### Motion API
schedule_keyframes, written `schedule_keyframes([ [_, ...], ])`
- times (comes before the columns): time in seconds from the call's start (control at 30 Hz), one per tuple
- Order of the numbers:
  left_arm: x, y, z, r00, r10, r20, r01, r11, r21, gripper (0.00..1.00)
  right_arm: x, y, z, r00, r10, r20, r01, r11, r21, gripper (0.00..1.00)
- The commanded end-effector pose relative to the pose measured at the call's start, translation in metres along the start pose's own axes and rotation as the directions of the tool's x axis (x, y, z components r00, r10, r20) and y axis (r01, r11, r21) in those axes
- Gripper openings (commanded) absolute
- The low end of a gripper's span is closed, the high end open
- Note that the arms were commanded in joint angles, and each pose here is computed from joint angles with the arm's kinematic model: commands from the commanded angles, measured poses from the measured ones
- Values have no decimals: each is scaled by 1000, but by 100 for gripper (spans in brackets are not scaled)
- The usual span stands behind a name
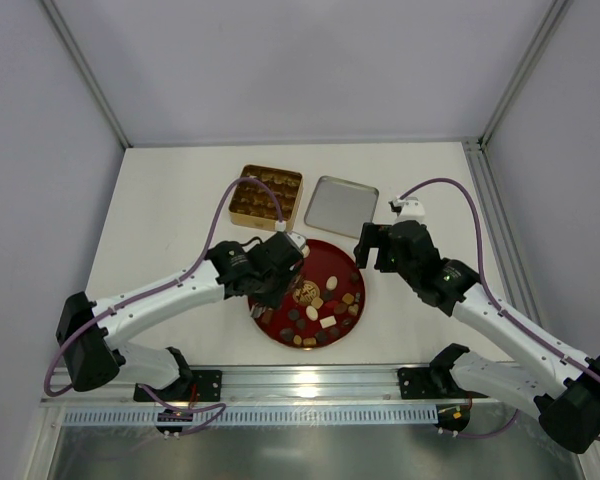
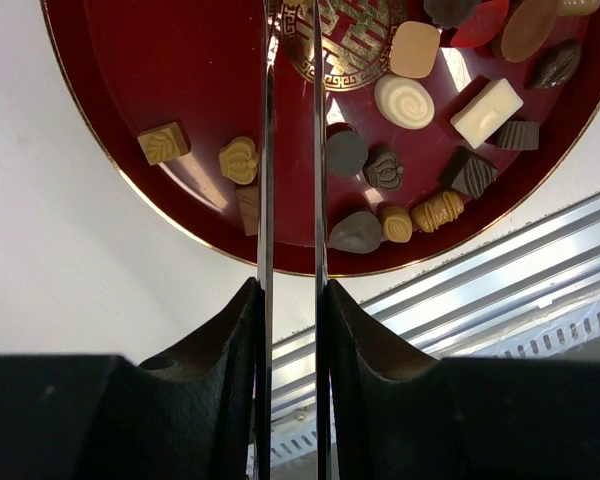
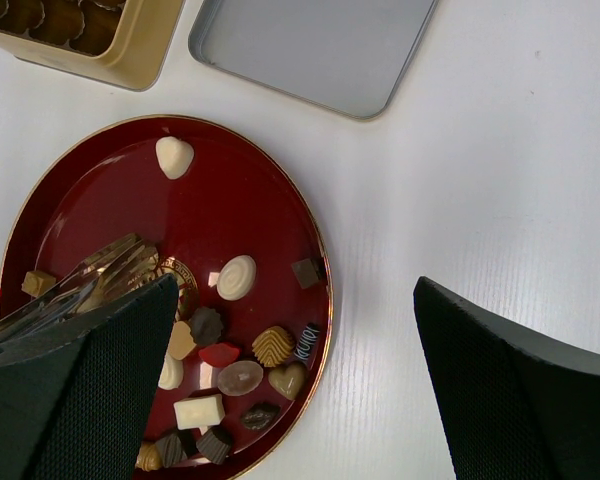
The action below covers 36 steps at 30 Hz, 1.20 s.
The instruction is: Pack the chocolate
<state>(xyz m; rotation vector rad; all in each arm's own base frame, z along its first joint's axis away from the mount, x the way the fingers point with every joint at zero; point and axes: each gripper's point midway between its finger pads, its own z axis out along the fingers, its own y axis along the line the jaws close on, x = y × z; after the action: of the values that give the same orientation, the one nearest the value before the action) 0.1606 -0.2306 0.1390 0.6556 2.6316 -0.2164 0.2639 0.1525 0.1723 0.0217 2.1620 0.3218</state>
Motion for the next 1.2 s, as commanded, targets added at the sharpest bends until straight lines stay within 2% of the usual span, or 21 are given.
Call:
schedule_keyframes([
  [0.0, -19, -2, -11, 998, -5, 65, 6, 1000, -7, 29, -14, 2, -1, 998, 23, 53, -23, 1000, -4, 100],
  [0.3, -45, 5, -29, 989, -1, 147, 4, 1000, -25, 28, -17, 1, -2, 998, 20, 58, -20, 1000, -2, 100],
  [0.47, -71, 17, -41, 979, -42, 200, 47, 999, -21, 28, -21, 2, -5, 998, 20, 65, -19, 1000, -6, 100],
  [0.67, -116, 48, -53, 953, -110, 283, 125, 992, -35, 28, -26, 3, -8, 998, 11, 67, -10, 1000, -9, 100],
  [0.9, -173, 103, -50, 916, -184, 358, 232, 968, -96, 28, -30, 6, -10, 998, 0, 68, 2, 1000, -22, 100],
  [1.0, -197, 126, -44, 900, -205, 384, 270, 955, -123, 27, -31, 6, -12, 997, 2, 71, 0, 1000, -26, 100],
  [1.17, -223, 154, -12, 905, -218, 366, 295, 940, -171, 27, -31, 5, -14, 997, 1, 71, 1, 1000, -26, 100],
])
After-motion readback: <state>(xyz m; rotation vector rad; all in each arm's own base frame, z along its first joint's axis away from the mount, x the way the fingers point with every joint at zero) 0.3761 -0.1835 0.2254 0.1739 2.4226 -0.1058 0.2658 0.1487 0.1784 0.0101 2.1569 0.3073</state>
